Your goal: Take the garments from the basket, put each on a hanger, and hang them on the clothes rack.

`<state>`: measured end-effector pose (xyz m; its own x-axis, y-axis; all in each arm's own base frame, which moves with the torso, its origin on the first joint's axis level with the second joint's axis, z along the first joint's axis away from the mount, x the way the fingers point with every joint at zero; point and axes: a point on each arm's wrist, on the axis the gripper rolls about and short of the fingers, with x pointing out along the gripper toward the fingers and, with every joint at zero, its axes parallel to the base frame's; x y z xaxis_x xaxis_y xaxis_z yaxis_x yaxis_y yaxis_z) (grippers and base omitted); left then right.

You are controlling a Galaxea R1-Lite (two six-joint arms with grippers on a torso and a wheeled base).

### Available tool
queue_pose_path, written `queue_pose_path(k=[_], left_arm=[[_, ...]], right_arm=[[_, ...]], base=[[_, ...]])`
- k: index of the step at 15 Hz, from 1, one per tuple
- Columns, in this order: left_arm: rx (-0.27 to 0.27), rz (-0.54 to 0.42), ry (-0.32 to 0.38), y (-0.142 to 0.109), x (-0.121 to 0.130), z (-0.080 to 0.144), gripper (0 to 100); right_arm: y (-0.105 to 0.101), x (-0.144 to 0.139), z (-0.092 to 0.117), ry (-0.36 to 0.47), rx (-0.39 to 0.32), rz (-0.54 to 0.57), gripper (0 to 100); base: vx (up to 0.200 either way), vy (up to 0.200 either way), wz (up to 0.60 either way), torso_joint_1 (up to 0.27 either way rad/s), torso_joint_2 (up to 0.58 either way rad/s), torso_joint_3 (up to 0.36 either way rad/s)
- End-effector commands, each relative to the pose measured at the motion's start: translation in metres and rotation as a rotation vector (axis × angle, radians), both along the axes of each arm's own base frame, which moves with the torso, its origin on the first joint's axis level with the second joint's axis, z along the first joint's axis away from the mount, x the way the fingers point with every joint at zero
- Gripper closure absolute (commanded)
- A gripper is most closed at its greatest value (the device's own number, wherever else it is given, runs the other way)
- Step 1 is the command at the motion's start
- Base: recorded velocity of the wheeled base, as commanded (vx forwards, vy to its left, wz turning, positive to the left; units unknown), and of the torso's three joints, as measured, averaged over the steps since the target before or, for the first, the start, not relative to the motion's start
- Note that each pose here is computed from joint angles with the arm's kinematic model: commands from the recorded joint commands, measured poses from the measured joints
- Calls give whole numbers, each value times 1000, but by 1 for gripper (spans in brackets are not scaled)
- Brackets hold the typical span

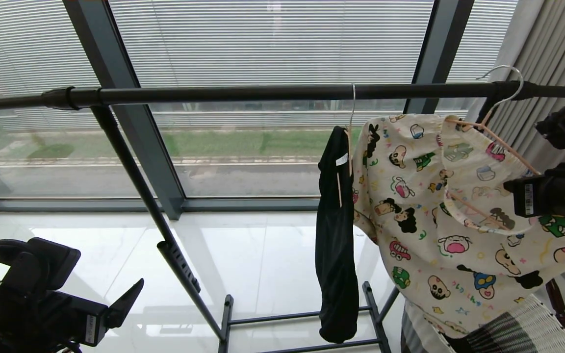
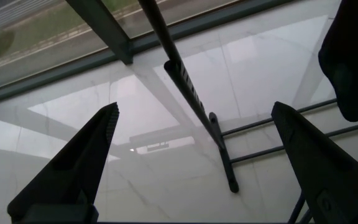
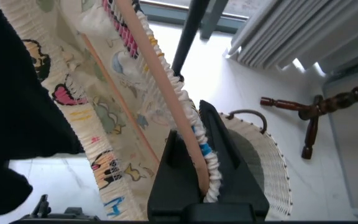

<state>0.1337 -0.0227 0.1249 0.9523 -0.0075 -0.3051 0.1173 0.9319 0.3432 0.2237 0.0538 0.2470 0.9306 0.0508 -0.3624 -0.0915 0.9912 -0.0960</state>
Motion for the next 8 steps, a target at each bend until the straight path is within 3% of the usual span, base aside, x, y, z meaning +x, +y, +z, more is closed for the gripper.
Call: queue_pose_path(k=[1, 8], left_arm=[[-1, -1, -2, 0, 0, 0, 0], [0, -11, -4, -1, -1, 0, 0]], right_arm=[[3, 5, 0, 2, -5, -1, 100], [14, 28, -11, 45, -32, -17, 100]], base=[[200, 0, 0, 2, 2, 2], [0, 0, 0, 0, 0, 0]])
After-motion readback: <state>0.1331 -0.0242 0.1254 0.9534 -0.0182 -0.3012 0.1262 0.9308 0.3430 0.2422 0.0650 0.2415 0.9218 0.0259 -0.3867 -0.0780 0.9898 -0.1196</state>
